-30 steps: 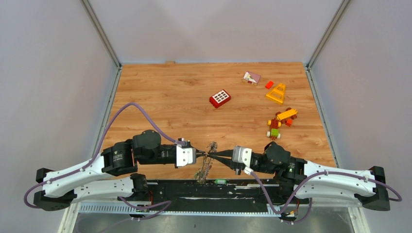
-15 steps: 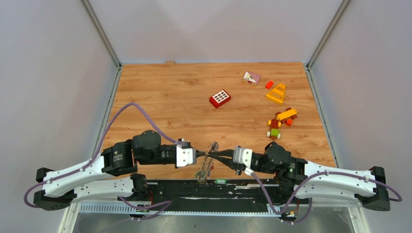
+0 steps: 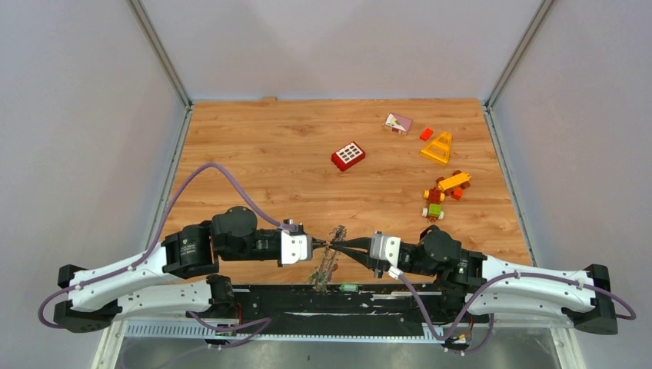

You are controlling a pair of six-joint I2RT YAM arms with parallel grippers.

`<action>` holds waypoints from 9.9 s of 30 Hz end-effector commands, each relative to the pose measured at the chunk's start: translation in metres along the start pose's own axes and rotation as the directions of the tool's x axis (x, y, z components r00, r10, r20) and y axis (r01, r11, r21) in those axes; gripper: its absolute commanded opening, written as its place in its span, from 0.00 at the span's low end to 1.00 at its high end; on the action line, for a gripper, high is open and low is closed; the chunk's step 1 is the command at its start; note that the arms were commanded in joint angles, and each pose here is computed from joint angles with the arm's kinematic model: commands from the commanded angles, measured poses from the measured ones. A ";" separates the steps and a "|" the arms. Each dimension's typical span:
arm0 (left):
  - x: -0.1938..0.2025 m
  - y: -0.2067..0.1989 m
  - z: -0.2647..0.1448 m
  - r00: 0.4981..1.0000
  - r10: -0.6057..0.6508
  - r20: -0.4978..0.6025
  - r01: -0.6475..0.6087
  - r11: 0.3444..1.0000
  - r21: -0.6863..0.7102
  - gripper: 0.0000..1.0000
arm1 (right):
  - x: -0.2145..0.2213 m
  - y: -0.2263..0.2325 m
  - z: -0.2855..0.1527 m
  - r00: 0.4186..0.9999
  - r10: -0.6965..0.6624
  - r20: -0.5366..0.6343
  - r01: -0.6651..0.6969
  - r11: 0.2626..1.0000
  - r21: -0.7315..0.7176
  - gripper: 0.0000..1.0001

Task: Remove the keys from the keyring

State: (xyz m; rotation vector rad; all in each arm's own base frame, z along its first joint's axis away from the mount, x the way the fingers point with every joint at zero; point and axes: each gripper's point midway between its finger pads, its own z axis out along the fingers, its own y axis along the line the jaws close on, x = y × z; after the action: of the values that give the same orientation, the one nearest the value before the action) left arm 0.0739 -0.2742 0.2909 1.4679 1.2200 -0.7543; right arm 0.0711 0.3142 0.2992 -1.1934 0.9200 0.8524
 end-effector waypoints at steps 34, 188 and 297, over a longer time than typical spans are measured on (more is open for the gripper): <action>-0.009 0.006 -0.019 0.999 0.020 0.027 -0.018 0.999 -0.040 0.33 | -0.045 -0.015 -0.004 0.987 -0.018 0.161 0.010 0.999 0.054 0.00; -0.006 0.000 -0.004 0.998 -0.018 0.058 0.019 1.000 -0.015 0.43 | -0.058 -0.028 -0.003 0.945 -0.066 0.320 0.007 0.983 0.183 0.00; -0.002 0.012 -0.017 0.993 0.114 -0.039 -0.115 0.993 -0.032 0.00 | -0.046 -0.006 -0.010 0.992 0.021 0.127 -0.022 1.000 0.008 0.30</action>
State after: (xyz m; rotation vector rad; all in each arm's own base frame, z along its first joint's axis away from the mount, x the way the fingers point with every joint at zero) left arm 0.0755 -0.2639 0.2695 1.5200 1.2298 -0.6975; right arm 0.0607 0.2996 0.3472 -1.0504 0.7563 0.9045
